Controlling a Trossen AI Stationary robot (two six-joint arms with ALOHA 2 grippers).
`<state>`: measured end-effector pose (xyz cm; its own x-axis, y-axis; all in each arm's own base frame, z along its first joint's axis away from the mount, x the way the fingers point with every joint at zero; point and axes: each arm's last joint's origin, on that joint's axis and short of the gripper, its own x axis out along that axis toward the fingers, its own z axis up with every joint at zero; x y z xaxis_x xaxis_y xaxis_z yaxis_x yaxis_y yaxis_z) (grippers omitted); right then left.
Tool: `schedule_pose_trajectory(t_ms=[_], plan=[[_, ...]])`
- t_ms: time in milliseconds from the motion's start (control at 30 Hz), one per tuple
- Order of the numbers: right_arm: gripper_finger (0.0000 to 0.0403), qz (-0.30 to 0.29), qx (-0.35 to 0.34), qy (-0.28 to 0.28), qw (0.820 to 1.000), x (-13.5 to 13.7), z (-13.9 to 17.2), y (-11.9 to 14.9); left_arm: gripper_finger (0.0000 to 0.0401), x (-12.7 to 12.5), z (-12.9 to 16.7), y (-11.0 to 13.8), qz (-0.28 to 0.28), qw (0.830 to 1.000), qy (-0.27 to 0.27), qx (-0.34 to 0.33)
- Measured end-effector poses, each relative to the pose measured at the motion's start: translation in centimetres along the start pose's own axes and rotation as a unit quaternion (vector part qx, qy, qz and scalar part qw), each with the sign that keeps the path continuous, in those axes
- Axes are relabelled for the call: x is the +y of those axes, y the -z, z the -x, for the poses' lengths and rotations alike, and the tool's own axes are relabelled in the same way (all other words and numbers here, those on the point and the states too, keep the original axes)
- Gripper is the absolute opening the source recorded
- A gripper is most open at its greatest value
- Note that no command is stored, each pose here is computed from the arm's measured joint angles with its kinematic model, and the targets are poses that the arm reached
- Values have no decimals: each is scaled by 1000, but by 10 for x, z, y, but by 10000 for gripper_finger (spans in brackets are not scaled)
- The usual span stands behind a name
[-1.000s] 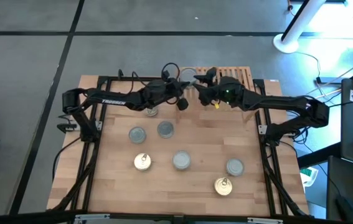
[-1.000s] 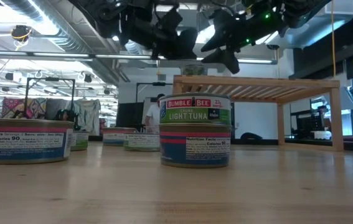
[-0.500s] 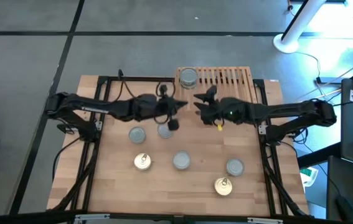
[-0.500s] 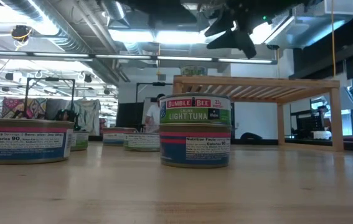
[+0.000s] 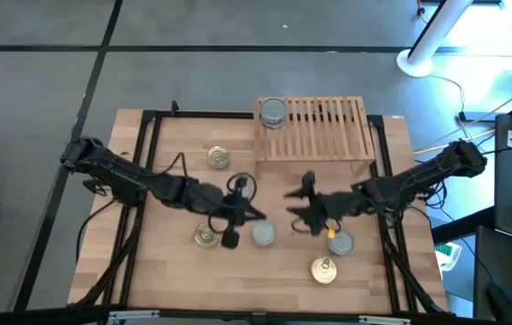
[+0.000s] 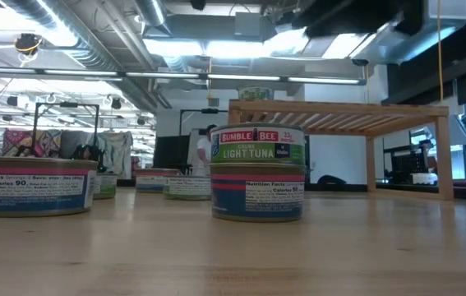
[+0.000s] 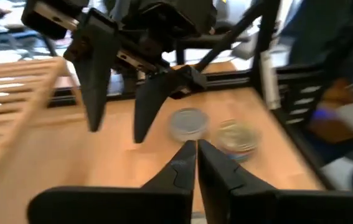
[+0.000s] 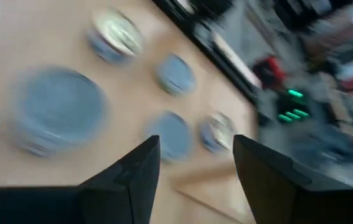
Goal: Stack canned seafood by type on shelf
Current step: Stack the green tuna can on top of the green tuna cans on the shelf
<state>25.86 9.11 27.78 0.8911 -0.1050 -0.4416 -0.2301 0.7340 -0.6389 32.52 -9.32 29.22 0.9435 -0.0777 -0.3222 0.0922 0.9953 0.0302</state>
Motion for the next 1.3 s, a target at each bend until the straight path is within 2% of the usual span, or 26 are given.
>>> schedule_pose_trajectory(t_ms=[133, 267, 367, 500, 600, 933, 1300], plan=[[202, -30, -54, -80, 995, 21, 9, -13, 72, -26, -11, 10, 0, 999, 33, -3], [202, -45, -62, -118, 990, 36, 13, -18, 118, -43, -25, 26, -46, 998, 48, 13], [202, -58, -48, -135, 988, 46, 10, -18, 135, -52, -37, 44, -93, 994, 39, 42], [202, -53, -21, -158, 986, 58, 0, -14, 140, -57, -50, 62, -160, 985, 12, 70], [202, -42, -1, -166, 985, 68, -11, -10, 140, -58, -57, 74, -185, 978, 12, 94], [202, 3, 47, -186, 982, 96, -41, 3, 140, -57, -62, 96, -205, 965, 3, 163], [202, 7, 37, -176, 984, 103, -52, 3, 140, -59, -60, 111, -224, 949, 4, 220]])
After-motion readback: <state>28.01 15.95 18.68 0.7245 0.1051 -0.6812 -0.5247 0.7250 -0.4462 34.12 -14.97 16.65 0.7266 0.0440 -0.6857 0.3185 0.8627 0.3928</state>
